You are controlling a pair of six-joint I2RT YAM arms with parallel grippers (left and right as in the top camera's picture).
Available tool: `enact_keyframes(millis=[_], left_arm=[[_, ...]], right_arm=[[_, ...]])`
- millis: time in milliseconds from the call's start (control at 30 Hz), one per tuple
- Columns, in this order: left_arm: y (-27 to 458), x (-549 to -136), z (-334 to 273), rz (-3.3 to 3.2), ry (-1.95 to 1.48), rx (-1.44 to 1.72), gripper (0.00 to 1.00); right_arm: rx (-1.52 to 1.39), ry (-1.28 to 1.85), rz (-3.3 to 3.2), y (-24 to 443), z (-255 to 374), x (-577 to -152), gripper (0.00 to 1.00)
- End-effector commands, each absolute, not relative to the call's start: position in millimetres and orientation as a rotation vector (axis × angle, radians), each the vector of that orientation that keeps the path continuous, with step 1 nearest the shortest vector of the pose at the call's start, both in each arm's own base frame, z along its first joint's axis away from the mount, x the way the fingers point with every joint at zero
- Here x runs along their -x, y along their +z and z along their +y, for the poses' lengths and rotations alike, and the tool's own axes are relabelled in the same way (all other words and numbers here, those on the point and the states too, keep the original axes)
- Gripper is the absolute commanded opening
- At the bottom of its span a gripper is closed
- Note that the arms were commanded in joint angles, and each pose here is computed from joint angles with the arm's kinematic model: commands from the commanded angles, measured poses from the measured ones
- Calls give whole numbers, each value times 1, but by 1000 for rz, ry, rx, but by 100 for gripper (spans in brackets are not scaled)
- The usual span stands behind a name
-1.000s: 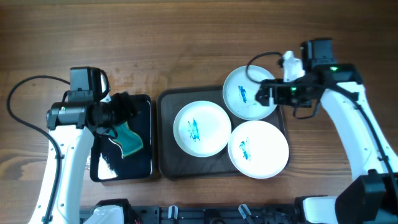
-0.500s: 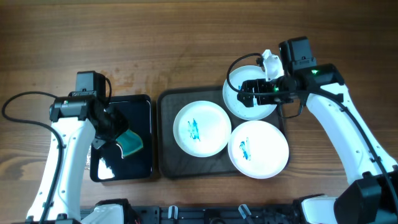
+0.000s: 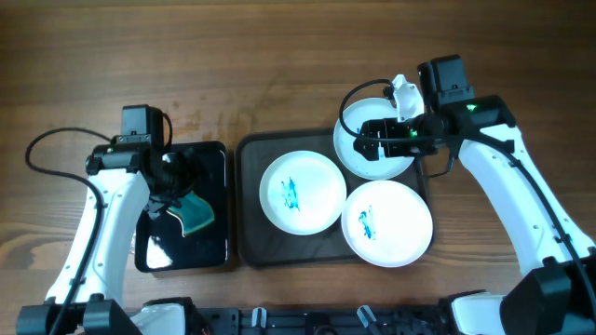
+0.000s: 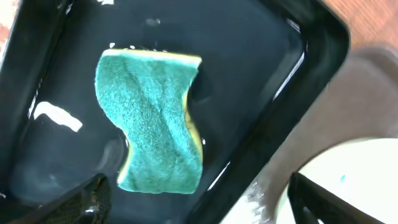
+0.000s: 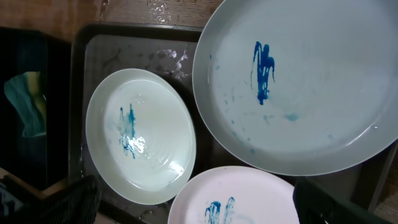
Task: Clean dirty plates on tray and stack at the side
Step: 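Grasp the green sponge with the left gripper and lift it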
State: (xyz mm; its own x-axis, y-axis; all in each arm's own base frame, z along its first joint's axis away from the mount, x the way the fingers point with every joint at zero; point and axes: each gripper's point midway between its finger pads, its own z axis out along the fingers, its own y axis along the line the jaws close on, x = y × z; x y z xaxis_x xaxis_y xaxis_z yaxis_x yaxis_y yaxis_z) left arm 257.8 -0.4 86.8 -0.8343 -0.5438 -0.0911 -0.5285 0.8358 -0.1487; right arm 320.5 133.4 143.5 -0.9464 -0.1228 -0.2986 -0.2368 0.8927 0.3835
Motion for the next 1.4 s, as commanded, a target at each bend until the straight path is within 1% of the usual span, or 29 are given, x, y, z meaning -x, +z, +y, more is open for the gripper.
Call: enact_keyframes(millis=[0,33,100,233,267,333,367,400,567,667,933,1033,1067,1100,1233,1333,1367], left_arm=[[82,-250,5,2960,-128,677,51],[81,-248,7,2963,-106,690,51],[78,-241,14,2990,-31,701,59],[68,-229,12,3062,-16,783,71],[65,-225,13,3086,-1,799,72],[57,-221,12,3128,12,812,67],[53,-221,12,3145,19,829,62],[49,-220,12,3152,24,847,60],[37,-221,12,3188,39,872,54],[28,-223,13,3195,45,890,57],[15,-238,14,3155,38,924,59],[14,-242,14,3130,34,955,53],[14,-243,15,3123,32,959,46],[14,-243,17,3120,31,970,37],[14,-243,21,3113,30,994,13],[14,-242,22,3110,29,1004,4],[14,-243,22,3109,29,1004,4]], right_arm=[[296,646,2761,153,138,-325,100],[306,653,2757,154,139,-325,100],[362,695,2738,156,145,-323,100],[364,697,2737,156,145,-322,100],[364,697,2737,156,145,-322,100],[364,697,2737,156,145,-323,100],[363,697,2736,156,145,-323,100],[364,697,2737,156,145,-323,100],[364,697,2737,156,145,-323,100],[364,697,2737,156,145,-323,100],[364,697,2737,156,145,-323,100],[364,697,2737,156,145,-323,100],[364,697,2736,156,145,-323,100],[364,697,2736,156,145,-323,100],[364,696,2736,156,145,-323,100],[364,696,2736,156,145,-323,100],[364,696,2736,156,145,-323,100]])
